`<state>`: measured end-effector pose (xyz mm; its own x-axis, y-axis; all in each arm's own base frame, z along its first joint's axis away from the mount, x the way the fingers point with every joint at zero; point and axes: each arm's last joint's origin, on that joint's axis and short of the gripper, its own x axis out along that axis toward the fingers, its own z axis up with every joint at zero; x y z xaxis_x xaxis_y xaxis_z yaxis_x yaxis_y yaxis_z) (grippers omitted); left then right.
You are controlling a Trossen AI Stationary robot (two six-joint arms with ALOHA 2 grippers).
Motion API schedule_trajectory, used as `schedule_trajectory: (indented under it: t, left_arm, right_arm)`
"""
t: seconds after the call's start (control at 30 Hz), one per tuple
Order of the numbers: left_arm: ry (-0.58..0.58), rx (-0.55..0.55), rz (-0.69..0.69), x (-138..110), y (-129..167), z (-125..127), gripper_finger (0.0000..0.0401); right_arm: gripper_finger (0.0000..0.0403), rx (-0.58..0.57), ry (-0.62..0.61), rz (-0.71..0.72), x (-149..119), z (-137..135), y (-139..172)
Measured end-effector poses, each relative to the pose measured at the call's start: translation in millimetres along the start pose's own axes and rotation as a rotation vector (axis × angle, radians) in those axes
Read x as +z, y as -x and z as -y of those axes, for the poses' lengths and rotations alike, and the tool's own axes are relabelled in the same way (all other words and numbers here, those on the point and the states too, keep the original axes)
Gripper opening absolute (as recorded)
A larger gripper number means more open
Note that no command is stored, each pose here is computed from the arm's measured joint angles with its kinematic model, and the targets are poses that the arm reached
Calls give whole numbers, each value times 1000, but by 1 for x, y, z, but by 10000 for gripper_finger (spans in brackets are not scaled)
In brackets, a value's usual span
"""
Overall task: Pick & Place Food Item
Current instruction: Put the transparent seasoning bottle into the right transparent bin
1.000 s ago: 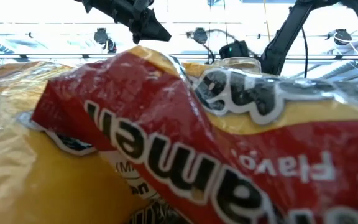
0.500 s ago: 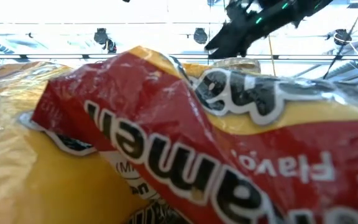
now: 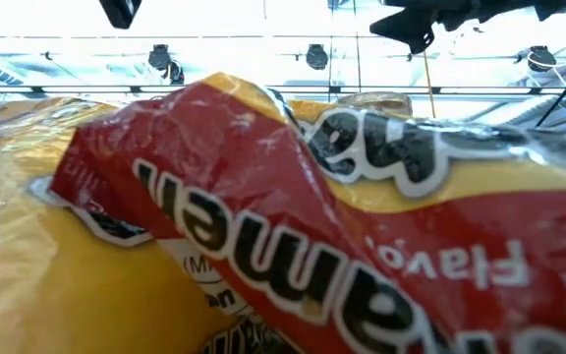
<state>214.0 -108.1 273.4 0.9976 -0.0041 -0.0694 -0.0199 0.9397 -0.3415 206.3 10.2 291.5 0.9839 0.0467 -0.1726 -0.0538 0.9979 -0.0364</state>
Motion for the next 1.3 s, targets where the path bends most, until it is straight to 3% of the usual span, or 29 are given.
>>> schedule_trajectory:
  t: [0.2,0.4,0.63,0.77,0.97,1.1,1.3]
  left_arm:
    - [199,12,-64,-12,-8,-5,66]
    - [414,30,-420,-3,-9,2,128]
    - [459,97,-823,-5,-18,32,234]
    - [532,258,-1081,-31,-14,41,255]
    - [733,402,-1321,-65,-7,60,257]
    - [856,520,-1409,-79,0,71,257]
    - [932,692,-1486,-96,14,83,257]
  right_arm:
    - [272,36,43,143,-16,-10,0]
    - [271,29,32,220,-31,-10,1]
    - [270,26,30,249,-33,-10,2]
    - [270,26,34,238,-34,-10,0]
    - [270,27,37,230,-36,-10,-1]
    - [270,26,37,223,-37,-10,-2]
    - [270,29,37,224,-37,-10,-2]
